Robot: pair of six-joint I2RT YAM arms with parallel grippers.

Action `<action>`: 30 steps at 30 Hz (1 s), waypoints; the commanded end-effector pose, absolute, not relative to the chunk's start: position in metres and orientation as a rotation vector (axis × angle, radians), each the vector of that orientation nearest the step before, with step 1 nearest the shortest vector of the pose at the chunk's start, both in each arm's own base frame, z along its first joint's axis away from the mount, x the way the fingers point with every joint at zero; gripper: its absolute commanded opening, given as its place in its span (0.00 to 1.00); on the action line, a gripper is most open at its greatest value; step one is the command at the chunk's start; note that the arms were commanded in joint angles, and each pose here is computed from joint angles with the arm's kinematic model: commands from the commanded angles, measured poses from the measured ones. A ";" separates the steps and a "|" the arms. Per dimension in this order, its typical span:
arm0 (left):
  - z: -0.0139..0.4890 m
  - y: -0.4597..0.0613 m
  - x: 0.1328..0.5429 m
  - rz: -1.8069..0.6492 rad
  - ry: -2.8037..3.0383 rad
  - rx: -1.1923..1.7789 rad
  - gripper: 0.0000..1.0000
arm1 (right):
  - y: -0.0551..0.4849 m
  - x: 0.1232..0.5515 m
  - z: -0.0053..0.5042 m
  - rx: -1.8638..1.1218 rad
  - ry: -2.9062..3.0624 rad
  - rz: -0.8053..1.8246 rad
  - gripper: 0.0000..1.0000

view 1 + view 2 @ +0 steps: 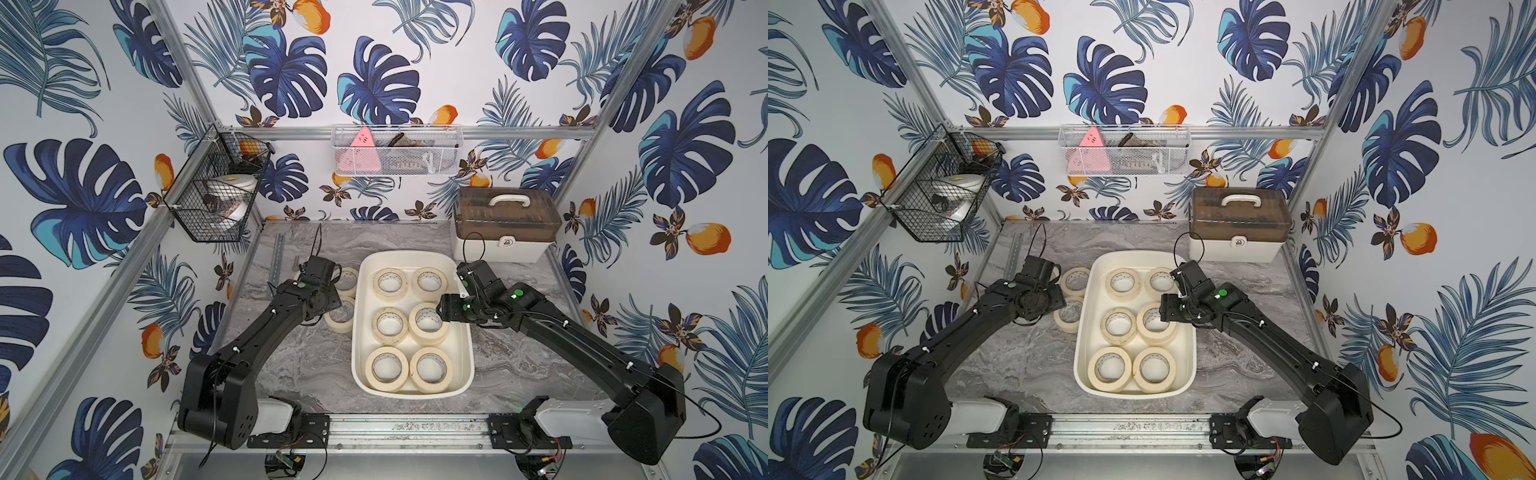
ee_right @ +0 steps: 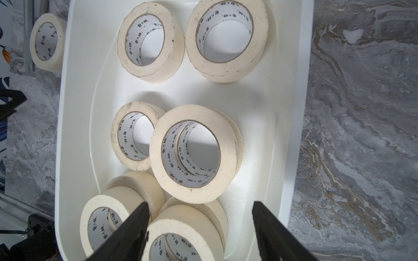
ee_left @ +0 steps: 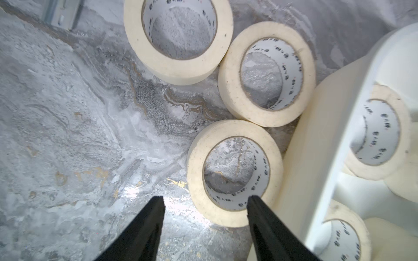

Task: Take out the art tape in the storage box
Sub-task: Place the art tape at the center of the board, then pick up the art tape from the storage box.

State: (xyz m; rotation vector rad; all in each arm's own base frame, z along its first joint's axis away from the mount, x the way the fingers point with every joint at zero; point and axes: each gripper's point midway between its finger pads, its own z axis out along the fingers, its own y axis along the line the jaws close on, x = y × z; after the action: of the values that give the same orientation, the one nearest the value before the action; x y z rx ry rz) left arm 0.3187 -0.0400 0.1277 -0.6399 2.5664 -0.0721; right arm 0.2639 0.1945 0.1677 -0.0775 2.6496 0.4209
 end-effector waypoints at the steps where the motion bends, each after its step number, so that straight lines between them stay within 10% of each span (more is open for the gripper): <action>1: 0.144 -0.041 0.305 -0.078 2.607 -0.562 0.74 | 0.199 0.266 0.166 -0.112 2.639 0.435 0.74; 12: 0.194 -0.045 0.289 -0.150 2.532 -0.423 0.98 | 0.198 0.275 0.128 -0.120 2.678 0.359 0.67; 30: 0.205 -0.048 0.279 -0.189 2.504 -0.335 0.99 | 0.203 0.299 0.088 -0.179 2.727 0.236 0.53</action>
State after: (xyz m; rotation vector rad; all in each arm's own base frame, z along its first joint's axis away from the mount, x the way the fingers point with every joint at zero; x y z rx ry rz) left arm 0.2789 -0.0474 0.2032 -0.3584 2.5009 -0.1878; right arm 0.2918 0.2010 0.0867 -0.1692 2.7470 0.2403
